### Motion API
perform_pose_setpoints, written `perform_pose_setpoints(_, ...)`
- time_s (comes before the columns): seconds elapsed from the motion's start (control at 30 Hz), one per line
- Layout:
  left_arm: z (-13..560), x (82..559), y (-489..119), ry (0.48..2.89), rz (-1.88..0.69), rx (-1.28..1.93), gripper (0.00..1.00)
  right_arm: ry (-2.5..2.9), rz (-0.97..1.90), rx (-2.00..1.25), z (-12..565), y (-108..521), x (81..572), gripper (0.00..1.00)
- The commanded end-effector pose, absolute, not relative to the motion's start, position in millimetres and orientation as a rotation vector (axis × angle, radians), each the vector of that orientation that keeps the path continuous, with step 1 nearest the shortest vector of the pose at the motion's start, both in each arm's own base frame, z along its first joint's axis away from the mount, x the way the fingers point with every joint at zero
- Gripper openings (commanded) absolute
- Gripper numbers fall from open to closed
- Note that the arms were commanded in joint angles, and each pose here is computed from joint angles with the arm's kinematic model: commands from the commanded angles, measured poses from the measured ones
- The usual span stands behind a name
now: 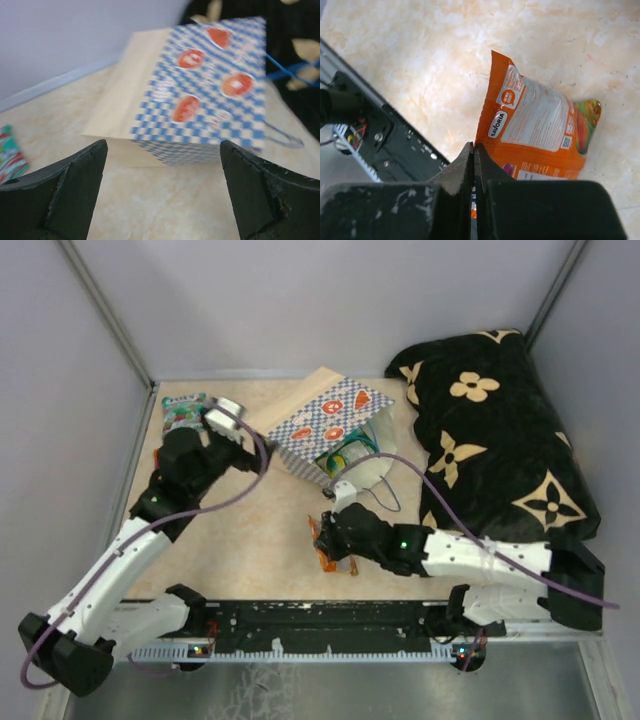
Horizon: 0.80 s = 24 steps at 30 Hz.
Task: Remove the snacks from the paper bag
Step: Place the snack at the center of the board.
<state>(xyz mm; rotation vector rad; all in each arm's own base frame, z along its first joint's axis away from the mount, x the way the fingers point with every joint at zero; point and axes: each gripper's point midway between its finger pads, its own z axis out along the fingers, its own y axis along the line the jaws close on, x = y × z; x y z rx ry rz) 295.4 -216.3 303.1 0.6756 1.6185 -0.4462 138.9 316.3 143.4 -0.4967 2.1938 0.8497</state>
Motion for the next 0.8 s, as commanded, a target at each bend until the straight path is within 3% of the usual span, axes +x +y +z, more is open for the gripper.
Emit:
perform_pose_setpoints(0.0, 344, 326, -137, 1.592, -0.356, 0.12, 1.0, 2.167, 0.777, -0.355, 160, 349, 169, 0.0)
perform_pose_setpoints(0.23, 307, 345, -74, 1.797, -0.105, -0.209, 1.0, 2.143, 0.963, -0.357, 176, 438, 182, 0.0)
perform_pose_setpoints(0.27, 308, 344, -73, 1.789, -0.113, -0.213, 1.0, 2.118, 1.007, -0.378, 185, 449, 181, 0.06)
perform_pose_setpoints(0.33, 311, 342, -69, 1.765, -0.13, -0.222, 1.0, 2.053, 1.066, -0.451, 203, 464, 180, 0.61)
perform_pose_setpoints(0.37, 312, 341, -65, 1.76, -0.128, -0.227, 1.0, 2.022, 1.069, -0.496, 209, 465, 179, 0.83)
perform_pose_setpoints(0.4, 313, 339, -62, 1.757, -0.124, -0.232, 1.0, 1.98, 1.07, -0.557, 216, 465, 177, 0.94)
perform_pose_setpoints(0.43, 314, 338, -59, 1.757, -0.115, -0.238, 1.0, 1.949, 1.052, -0.613, 219, 461, 176, 0.98)
perform_pose_setpoints(0.6, 289, 336, -65, 1.823, -0.149, -0.258, 1.0, 1.917, 0.917, -0.955, 187, 417, 166, 0.99)
perform_pose_setpoints(0.77, 254, 339, -76, 1.906, -0.196, -0.282, 1.0, 2.057, 0.508, -1.123, 127, 353, 176, 0.97)
